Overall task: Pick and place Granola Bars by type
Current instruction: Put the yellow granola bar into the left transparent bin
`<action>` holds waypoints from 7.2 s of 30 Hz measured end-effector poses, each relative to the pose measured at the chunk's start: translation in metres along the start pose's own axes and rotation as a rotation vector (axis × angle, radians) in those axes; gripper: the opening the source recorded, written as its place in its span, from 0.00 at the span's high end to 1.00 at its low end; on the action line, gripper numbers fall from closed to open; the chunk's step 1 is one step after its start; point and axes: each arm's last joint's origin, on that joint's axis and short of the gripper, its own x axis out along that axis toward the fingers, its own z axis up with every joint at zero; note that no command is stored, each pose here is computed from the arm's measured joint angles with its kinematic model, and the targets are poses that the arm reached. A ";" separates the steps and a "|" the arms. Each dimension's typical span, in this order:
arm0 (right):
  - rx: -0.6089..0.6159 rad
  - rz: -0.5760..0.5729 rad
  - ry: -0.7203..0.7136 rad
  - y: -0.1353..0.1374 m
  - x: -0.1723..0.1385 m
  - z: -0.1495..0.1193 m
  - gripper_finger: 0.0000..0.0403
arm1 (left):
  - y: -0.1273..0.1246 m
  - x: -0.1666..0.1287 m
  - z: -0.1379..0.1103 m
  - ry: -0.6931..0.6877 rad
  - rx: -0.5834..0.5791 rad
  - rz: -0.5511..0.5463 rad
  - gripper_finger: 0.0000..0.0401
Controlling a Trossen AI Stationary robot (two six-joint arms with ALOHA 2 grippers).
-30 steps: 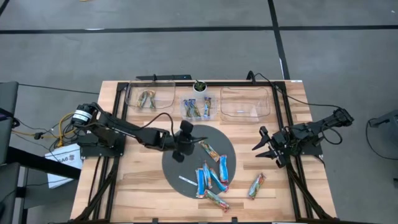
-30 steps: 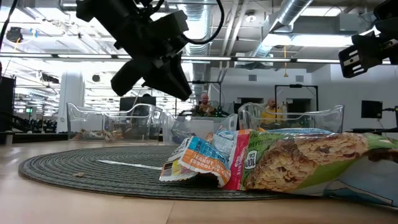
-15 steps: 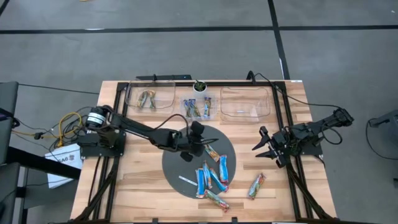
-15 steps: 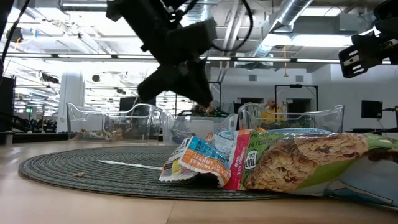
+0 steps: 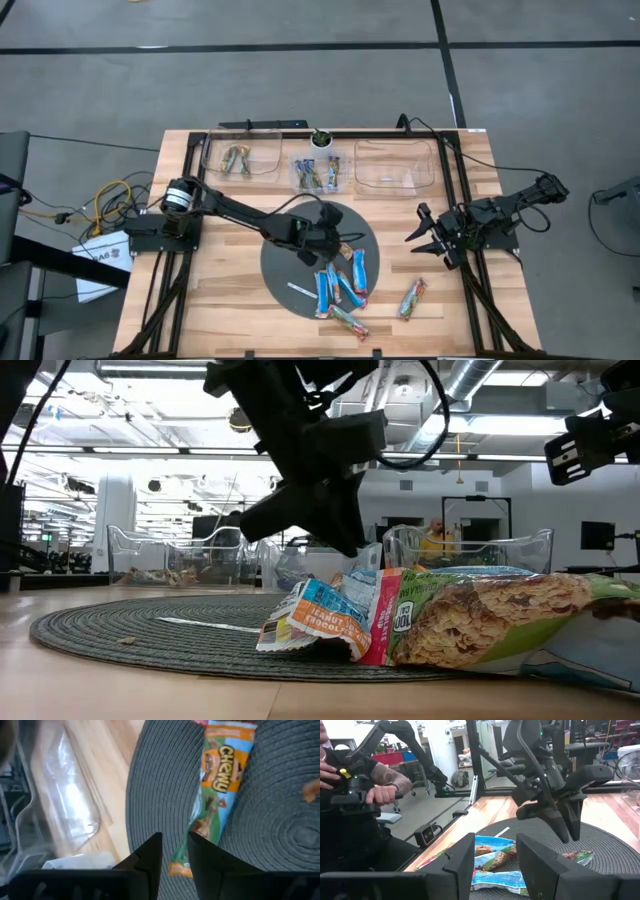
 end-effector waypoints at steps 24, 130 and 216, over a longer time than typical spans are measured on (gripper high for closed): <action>0.000 0.000 0.000 0.000 0.000 0.000 0.66 | -0.009 0.004 -0.003 0.015 0.107 -0.054 0.62; 0.000 0.002 -0.013 0.000 0.000 0.001 0.66 | -0.030 0.032 0.013 -0.003 0.245 -0.005 0.69; 0.000 0.001 -0.007 0.000 0.000 0.001 0.66 | 0.056 0.078 0.019 0.089 0.215 -0.526 0.69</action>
